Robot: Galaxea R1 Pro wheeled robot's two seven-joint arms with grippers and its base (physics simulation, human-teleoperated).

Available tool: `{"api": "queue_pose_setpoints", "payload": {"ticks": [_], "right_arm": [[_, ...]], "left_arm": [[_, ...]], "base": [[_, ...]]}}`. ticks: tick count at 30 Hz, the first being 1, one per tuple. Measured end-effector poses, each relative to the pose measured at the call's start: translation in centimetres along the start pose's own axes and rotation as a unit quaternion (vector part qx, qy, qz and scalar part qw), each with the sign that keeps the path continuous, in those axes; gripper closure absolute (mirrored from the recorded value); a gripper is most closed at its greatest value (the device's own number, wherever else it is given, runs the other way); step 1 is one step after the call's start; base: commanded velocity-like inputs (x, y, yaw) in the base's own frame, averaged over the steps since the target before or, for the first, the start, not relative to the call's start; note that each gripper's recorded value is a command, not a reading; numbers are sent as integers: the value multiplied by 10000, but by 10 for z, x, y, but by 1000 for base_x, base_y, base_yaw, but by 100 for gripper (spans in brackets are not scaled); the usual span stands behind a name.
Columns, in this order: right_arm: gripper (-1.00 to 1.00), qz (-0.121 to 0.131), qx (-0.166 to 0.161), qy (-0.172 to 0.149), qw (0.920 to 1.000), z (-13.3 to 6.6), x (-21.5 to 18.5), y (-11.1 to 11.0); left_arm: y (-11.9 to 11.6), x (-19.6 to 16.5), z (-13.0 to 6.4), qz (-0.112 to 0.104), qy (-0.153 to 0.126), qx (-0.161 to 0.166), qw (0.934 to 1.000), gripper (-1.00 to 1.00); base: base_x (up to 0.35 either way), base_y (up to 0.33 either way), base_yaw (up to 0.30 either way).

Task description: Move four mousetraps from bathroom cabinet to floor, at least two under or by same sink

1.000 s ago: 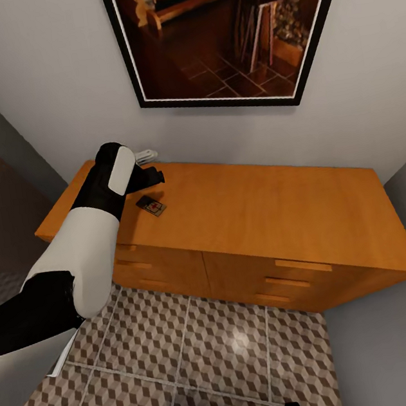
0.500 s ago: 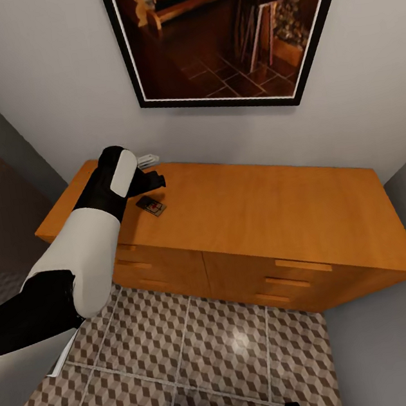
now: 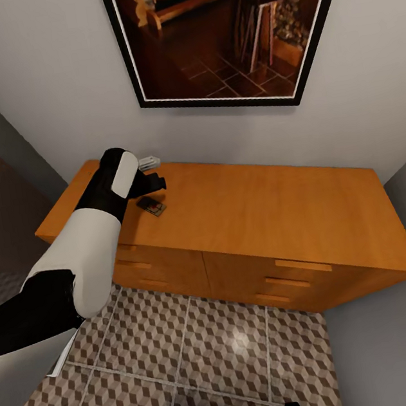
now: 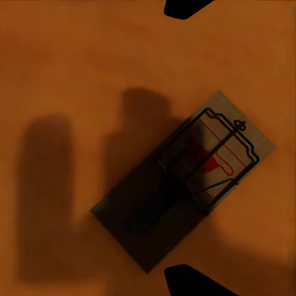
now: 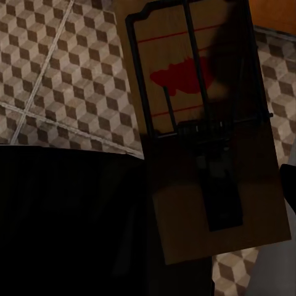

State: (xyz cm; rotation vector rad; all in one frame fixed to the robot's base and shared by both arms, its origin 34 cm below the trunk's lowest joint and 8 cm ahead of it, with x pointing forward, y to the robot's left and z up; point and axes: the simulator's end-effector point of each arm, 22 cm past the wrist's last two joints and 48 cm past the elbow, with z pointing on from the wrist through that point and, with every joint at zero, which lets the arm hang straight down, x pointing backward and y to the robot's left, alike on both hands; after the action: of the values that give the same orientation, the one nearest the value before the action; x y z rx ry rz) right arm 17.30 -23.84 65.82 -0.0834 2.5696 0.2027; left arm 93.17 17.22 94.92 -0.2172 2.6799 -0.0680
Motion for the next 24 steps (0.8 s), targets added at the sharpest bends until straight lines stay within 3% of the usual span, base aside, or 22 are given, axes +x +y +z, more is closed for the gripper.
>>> {"api": "queue_pose_setpoints", "payload": {"ticks": [24], "right_arm": [[100,0,0,0,10000,0,0,0]], "left_arm": [[1,5,3,8,67,-15,10000,-100]], "base": [[0,0,0]]}}
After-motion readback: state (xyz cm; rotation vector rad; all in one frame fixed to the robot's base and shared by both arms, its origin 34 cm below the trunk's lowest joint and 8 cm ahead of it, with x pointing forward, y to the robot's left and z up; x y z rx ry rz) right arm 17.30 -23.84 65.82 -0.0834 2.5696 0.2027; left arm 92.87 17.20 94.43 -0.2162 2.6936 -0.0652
